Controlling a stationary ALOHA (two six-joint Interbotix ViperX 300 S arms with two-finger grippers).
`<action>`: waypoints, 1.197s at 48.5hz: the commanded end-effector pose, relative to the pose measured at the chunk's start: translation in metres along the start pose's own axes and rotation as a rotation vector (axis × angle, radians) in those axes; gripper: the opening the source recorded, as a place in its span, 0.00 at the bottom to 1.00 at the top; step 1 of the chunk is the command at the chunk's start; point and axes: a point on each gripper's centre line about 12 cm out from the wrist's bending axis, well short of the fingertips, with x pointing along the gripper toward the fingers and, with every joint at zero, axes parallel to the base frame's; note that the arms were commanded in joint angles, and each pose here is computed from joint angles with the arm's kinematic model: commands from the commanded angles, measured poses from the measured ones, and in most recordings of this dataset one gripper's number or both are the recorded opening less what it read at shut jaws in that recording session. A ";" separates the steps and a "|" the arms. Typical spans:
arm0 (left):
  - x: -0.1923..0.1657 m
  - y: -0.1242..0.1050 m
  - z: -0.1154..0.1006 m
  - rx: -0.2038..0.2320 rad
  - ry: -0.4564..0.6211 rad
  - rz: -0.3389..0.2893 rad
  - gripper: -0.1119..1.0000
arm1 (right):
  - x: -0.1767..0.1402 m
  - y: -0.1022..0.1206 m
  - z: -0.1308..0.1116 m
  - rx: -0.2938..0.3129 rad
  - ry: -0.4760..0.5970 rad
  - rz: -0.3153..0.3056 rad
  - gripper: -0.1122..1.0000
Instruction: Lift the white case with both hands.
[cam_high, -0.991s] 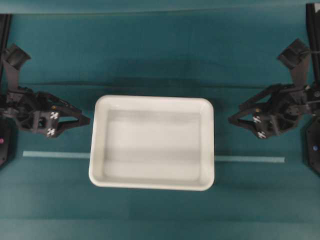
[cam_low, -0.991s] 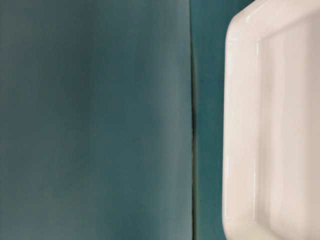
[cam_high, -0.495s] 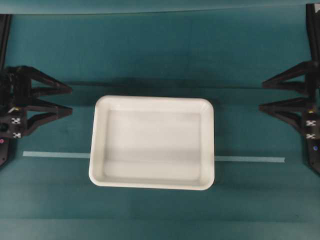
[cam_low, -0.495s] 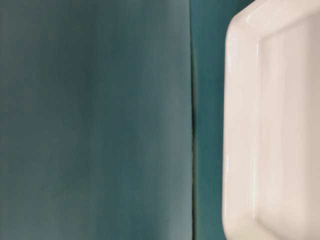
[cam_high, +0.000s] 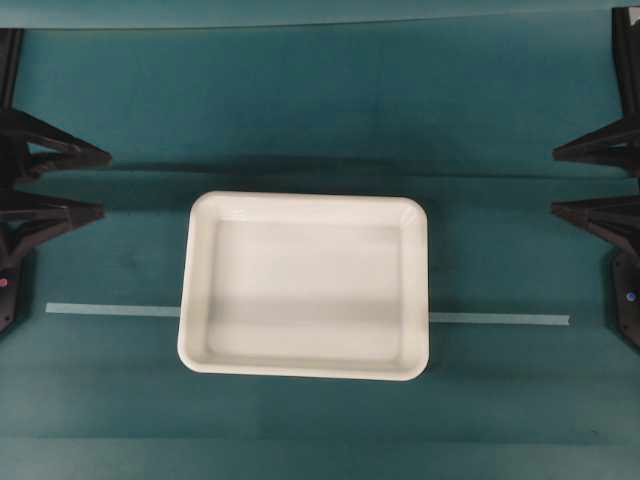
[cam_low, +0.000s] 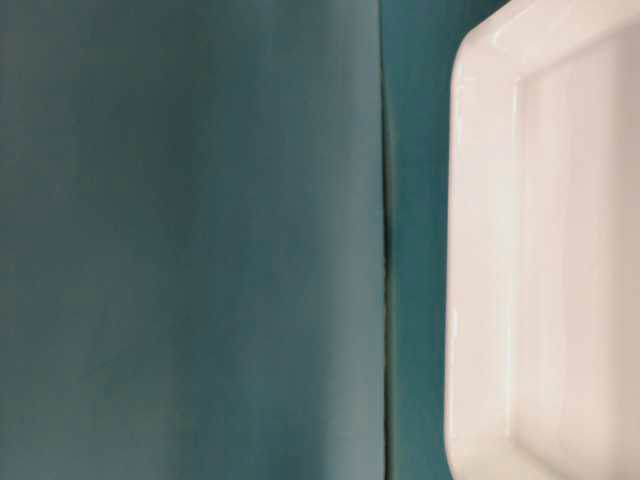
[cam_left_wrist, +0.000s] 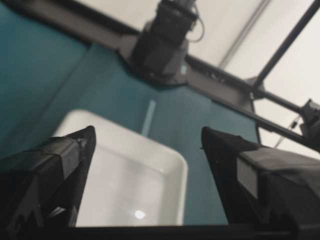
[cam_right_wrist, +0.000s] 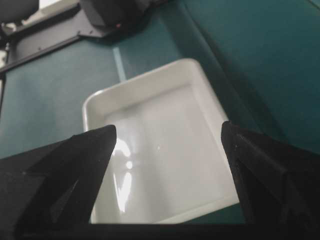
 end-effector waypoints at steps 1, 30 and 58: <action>-0.004 -0.004 0.013 0.047 -0.019 -0.002 0.91 | -0.002 0.002 0.007 -0.004 -0.017 0.004 0.91; -0.034 -0.010 0.032 0.139 -0.058 -0.008 0.90 | -0.033 0.005 0.021 -0.008 -0.078 0.019 0.91; -0.034 -0.010 0.031 0.137 -0.055 -0.008 0.91 | -0.033 0.005 0.020 -0.006 -0.076 0.019 0.91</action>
